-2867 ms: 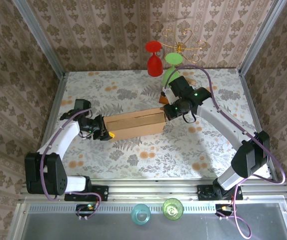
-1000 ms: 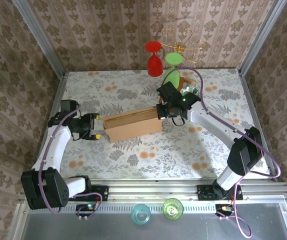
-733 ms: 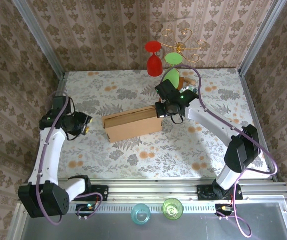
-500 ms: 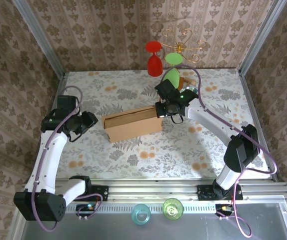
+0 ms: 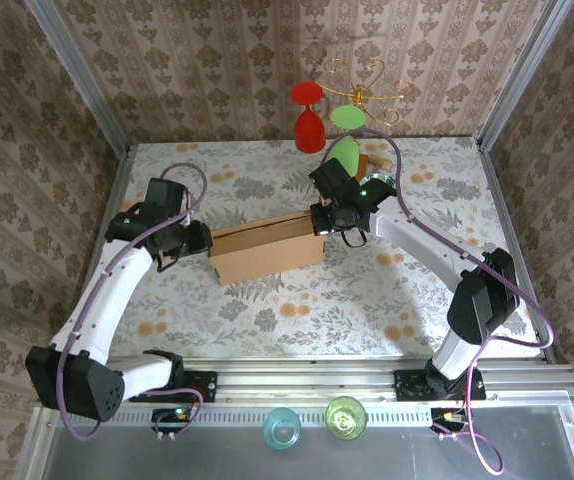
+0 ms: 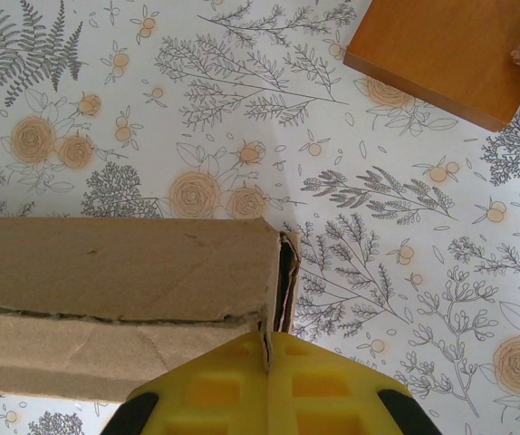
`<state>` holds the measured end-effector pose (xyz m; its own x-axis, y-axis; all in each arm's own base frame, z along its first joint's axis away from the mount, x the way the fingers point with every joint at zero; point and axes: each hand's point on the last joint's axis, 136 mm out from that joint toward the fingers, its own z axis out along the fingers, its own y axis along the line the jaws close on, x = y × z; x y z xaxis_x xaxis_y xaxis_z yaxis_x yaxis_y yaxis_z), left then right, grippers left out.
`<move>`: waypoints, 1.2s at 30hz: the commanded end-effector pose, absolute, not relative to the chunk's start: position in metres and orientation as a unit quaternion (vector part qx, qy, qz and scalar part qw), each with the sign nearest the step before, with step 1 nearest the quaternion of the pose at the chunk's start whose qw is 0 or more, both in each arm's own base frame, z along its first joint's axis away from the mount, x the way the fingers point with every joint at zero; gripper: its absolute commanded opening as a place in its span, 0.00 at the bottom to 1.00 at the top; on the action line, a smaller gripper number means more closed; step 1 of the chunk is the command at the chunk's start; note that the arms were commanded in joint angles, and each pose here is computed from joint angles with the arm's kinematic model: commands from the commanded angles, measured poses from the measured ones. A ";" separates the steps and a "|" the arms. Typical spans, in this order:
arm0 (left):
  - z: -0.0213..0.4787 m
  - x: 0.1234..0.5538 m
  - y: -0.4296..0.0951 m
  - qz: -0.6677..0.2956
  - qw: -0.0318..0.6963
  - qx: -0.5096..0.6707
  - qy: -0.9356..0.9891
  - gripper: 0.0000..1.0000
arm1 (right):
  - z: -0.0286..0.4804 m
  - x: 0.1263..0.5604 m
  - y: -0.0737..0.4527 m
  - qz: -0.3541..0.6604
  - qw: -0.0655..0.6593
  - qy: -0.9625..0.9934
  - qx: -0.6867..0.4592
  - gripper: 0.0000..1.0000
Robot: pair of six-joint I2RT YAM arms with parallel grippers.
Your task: Fold the paper box
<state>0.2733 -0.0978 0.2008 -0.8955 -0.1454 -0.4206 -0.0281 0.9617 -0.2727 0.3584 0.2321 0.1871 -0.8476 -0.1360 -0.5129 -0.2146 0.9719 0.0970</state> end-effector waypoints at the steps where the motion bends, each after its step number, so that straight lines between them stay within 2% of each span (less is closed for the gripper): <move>1: 0.214 0.283 -0.096 -0.122 0.248 -0.037 0.960 0.29 | 0.168 0.349 0.224 0.050 0.221 0.970 -0.087 0.00; 9: 0.203 0.288 -0.103 -0.132 0.241 -0.043 0.961 0.11 | 0.169 0.350 0.224 0.051 0.223 0.970 -0.086 0.00; 19: 0.193 0.286 -0.102 -0.117 0.235 -0.047 0.964 0.01 | 0.168 0.349 0.222 0.051 0.221 0.970 -0.083 0.00; 36: 0.168 0.272 -0.096 -0.084 0.251 -0.041 0.964 0.00 | 0.162 0.345 0.219 0.051 0.214 0.972 -0.080 0.00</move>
<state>0.2871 -0.1046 0.1908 -0.8365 -0.1232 -0.5340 0.0035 0.9732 -0.2300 0.3589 0.2321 0.1858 -0.8493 -0.1314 -0.5113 -0.2104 0.9725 0.0996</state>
